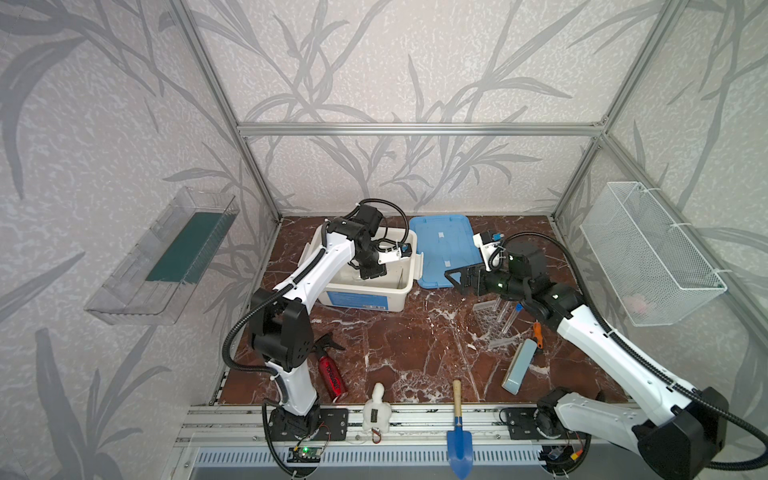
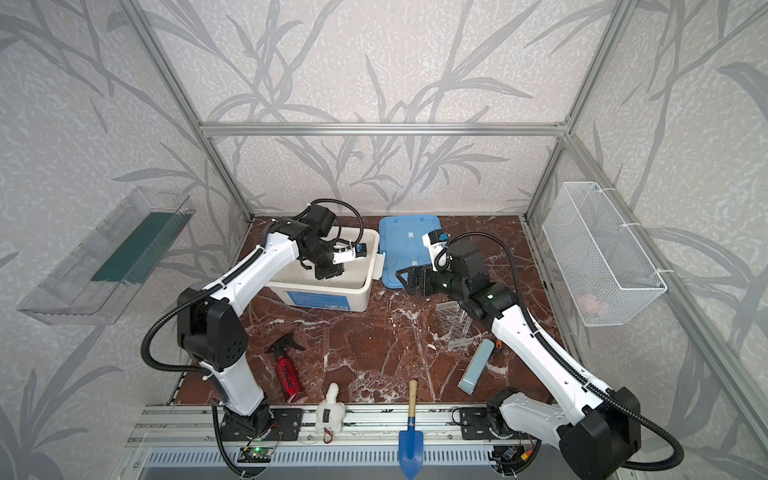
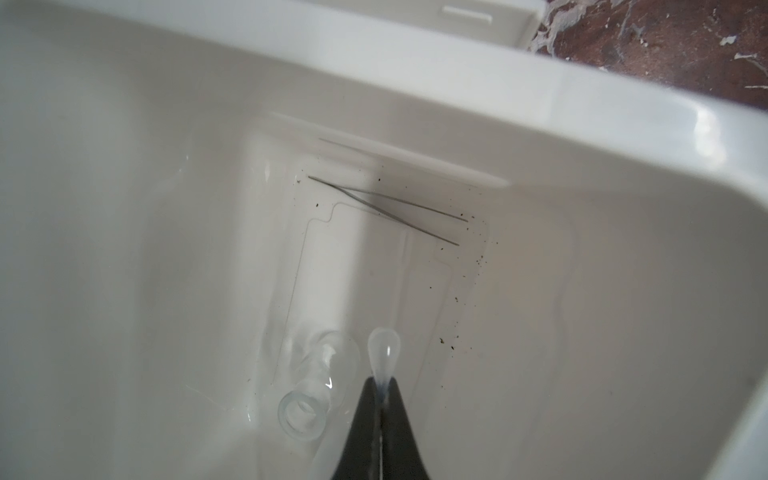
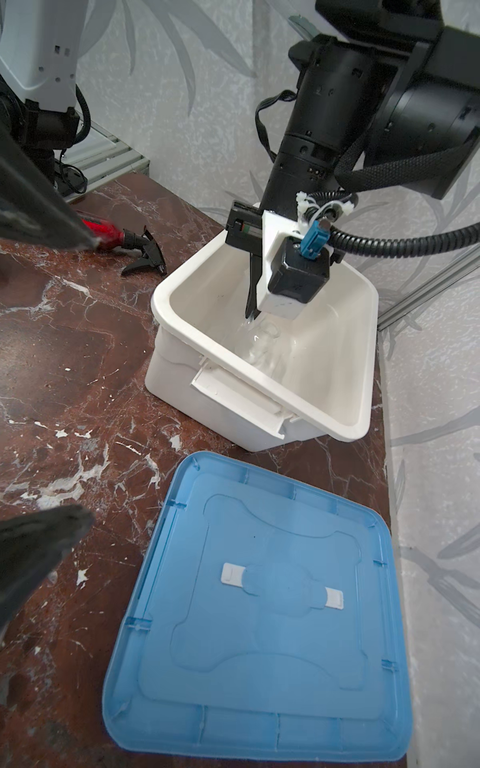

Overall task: Organize the chemistry lab equipment
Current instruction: 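Lower the pipette into the bin with the left gripper while the right gripper follows, then open the left gripper to release the pipette inside the white bin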

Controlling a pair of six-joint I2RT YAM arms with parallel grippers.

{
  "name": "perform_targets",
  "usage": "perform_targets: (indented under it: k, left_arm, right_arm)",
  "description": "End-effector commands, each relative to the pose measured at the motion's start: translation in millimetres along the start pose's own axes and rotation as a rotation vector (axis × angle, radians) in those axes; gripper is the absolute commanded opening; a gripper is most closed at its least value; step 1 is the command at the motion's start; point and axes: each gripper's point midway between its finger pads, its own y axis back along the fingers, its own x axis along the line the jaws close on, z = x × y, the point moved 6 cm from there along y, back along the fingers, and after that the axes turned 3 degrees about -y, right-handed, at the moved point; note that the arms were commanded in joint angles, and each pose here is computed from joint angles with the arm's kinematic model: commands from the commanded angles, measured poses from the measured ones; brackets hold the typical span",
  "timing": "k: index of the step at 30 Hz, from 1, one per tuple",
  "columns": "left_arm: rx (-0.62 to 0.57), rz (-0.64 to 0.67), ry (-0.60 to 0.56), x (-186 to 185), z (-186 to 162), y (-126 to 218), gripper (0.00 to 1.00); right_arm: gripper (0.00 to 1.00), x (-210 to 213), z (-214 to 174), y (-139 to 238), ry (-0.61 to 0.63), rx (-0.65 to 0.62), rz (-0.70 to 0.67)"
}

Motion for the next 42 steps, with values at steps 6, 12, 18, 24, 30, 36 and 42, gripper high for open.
perform_targets:
  k: [6, 12, 18, 24, 30, 36, 42]
  left_arm:
    - [-0.095, -0.118, 0.064, -12.5, -14.7, -48.4, 0.00]
    - [-0.096, -0.214, 0.079, -14.0, -14.1, -65.1, 0.00]
    - [-0.126, -0.197, 0.098, -11.1, -19.0, -82.0, 0.00]
    - [-0.113, -0.219, 0.101, -7.2, -21.4, -93.6, 0.00]
    - [-0.116, -0.230, 0.136, -5.4, -25.5, -102.5, 0.01]
    - [-0.134, -0.187, 0.153, -0.4, -23.7, -97.6, 0.19]
    - [-0.107, -0.164, 0.167, 4.7, -23.2, -89.3, 0.32]
  right_arm:
    - [0.94, 4.5, 9.2, -4.2, 0.014, -0.027, 0.015]
    - [0.94, 1.6, 6.5, -8.1, 0.015, -0.013, 0.007]
    - [0.94, -4.8, -0.5, -9.6, 0.017, -0.004, -0.019]
    - [0.94, -6.3, -2.7, -11.8, 0.014, 0.004, -0.019]
    - [0.94, -7.1, -3.5, -14.9, 0.009, 0.010, -0.016]
    - [0.94, -8.1, -3.7, -17.0, 0.007, 0.014, -0.019]
    - [0.94, -6.5, -0.4, -17.0, 0.008, 0.011, -0.017]
